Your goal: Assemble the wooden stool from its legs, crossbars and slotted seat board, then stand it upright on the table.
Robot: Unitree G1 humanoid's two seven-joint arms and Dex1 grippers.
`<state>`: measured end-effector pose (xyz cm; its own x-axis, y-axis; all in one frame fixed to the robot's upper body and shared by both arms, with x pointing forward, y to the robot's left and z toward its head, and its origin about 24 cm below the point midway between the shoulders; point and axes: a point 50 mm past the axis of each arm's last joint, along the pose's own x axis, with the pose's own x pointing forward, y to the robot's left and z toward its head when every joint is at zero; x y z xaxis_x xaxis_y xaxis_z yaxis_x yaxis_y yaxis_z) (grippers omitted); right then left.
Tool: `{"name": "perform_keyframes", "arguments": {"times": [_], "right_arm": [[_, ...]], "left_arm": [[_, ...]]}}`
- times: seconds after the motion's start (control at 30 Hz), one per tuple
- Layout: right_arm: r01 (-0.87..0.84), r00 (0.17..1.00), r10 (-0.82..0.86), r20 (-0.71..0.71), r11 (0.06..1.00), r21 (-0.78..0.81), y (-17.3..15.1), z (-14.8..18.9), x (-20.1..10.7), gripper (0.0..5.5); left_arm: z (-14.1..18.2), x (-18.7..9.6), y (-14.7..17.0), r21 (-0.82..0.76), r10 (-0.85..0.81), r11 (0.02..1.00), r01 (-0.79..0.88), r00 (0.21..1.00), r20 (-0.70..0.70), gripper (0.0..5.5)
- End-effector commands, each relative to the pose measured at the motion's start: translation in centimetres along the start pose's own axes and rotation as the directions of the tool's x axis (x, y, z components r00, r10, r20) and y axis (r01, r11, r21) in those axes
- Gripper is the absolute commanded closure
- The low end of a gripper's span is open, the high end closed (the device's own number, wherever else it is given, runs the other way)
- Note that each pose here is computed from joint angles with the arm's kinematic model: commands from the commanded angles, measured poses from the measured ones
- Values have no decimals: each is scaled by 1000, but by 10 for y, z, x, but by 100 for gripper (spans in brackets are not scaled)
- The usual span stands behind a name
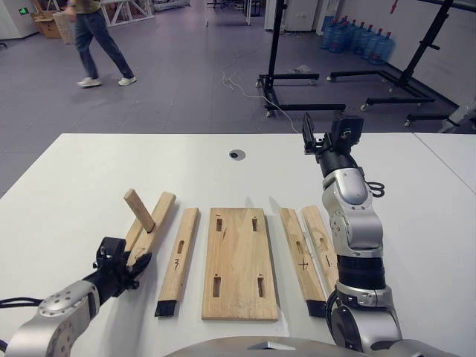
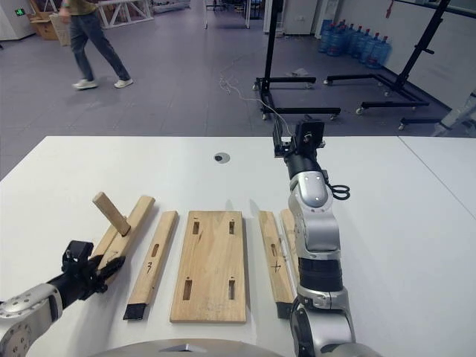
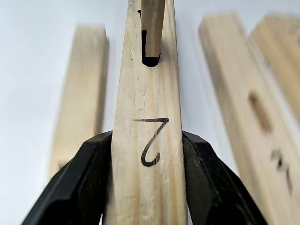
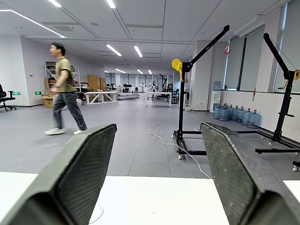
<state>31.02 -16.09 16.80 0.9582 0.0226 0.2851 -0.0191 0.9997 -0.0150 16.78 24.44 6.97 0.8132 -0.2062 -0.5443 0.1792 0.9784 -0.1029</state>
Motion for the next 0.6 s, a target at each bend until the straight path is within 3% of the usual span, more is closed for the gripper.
{"name": "perform_keyframes", "arguments": {"times": [0.03,0.1,0.17,0.33,0.4,0.5,0.6], "right_arm": [[-129,992,128,22,989,77,6,7,8,221],[-292,956,291,48,913,285,19,11,5,221],[-480,870,469,156,727,491,31,23,-4,221],[-746,571,736,363,282,603,32,35,-26,221],[-759,515,767,384,199,620,30,33,-27,221],[-756,455,783,425,88,648,30,30,-30,179],[-742,422,786,452,13,671,42,27,-32,179]], "left_arm": [[55,6,4,43,-58,998,51,982,181,346],[79,5,-4,58,-198,980,189,942,271,346],[96,0,-16,96,-415,908,408,843,342,346],[115,-4,-30,148,-706,688,711,606,367,346],[117,-6,-33,170,-759,625,762,541,363,346],[121,-10,-39,209,-826,533,820,450,339,347],[123,-9,-45,229,-861,480,847,406,306,347]]}}
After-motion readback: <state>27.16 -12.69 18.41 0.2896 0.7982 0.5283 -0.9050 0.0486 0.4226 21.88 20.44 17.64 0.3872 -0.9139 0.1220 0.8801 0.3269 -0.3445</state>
